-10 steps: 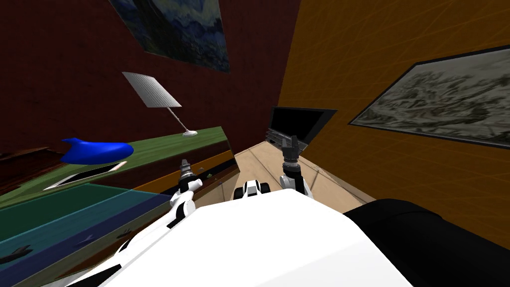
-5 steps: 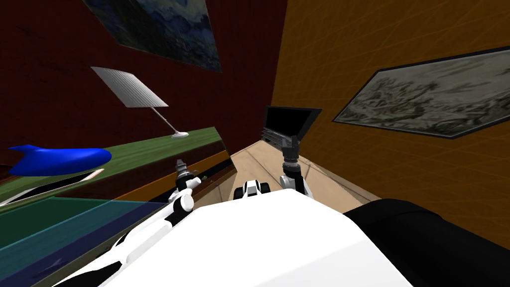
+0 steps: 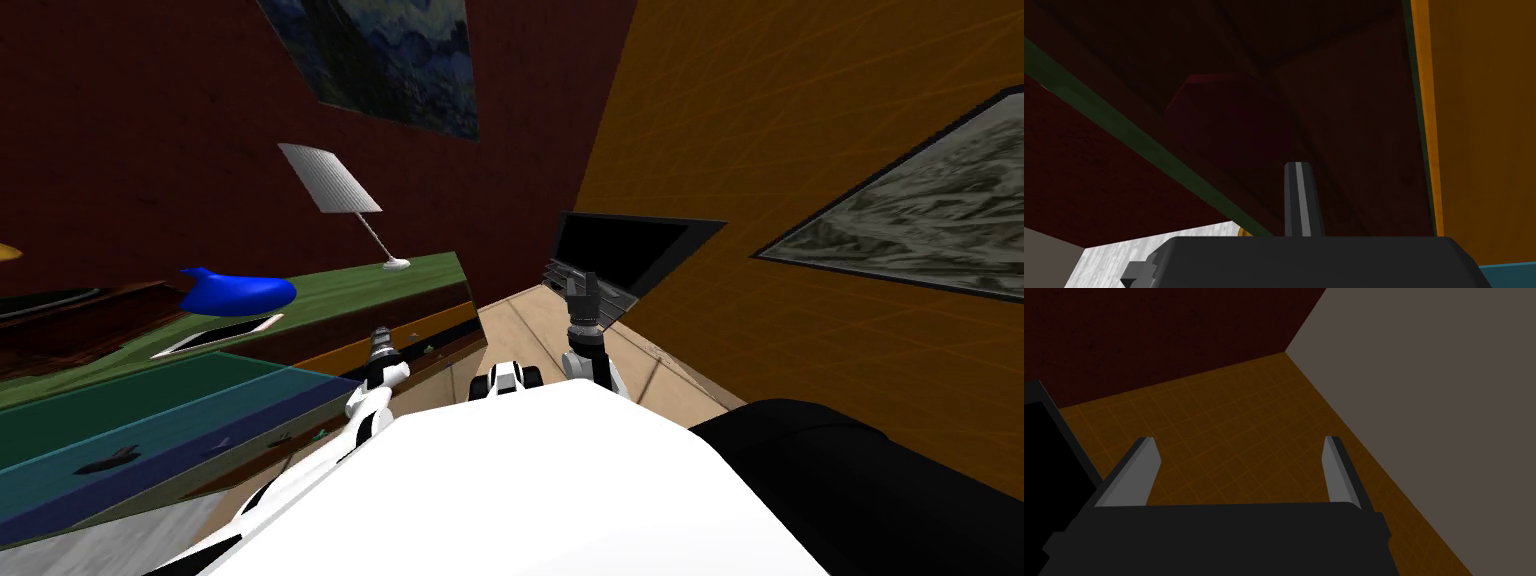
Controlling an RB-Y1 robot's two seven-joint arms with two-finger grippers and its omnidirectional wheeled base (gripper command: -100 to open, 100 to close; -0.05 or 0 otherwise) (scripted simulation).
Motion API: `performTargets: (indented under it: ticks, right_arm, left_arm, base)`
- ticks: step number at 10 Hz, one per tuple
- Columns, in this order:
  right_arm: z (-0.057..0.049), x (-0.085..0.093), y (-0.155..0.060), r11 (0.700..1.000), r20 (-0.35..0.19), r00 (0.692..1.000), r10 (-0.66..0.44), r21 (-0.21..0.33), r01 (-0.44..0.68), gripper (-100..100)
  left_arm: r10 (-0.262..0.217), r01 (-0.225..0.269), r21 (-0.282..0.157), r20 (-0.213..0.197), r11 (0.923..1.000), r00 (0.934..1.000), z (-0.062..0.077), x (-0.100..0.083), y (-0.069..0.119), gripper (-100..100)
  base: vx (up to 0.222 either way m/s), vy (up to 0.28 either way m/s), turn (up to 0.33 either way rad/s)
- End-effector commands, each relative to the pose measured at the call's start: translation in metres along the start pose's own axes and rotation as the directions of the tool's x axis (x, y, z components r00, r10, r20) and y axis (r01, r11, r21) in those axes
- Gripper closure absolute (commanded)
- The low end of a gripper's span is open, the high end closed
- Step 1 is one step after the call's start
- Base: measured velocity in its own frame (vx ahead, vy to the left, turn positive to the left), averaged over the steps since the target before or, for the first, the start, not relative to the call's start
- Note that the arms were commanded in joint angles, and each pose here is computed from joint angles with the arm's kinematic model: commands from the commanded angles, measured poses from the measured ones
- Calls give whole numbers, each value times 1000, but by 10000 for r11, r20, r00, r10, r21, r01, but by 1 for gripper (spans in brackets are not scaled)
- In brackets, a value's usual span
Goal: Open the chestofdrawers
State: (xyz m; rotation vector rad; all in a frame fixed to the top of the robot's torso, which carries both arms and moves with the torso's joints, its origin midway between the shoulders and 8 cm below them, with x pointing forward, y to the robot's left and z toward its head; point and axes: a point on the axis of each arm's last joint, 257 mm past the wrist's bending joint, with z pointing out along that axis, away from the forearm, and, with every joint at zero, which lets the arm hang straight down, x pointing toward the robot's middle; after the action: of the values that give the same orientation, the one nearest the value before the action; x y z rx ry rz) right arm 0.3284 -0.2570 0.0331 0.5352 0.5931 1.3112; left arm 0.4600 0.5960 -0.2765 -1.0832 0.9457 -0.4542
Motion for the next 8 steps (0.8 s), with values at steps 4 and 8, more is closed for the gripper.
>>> performTargets:
  ticks: [4, 8]
  right_arm:
    - [0, 0, 0, 10000, 0, 10000, -1, 1, 1, 0]
    - [0, 0, 0, 10000, 1, 10000, 0, 1, 0, 0]
  left_arm:
    - [254, -167, 534, -1675, 9984, 9856, -38, 64, -15, 100]
    - [91, 116, 710, -2851, 9974, 9585, -81, 114, -26, 100]
  base:
    - [124, 31, 304]
    - [103, 8, 268]
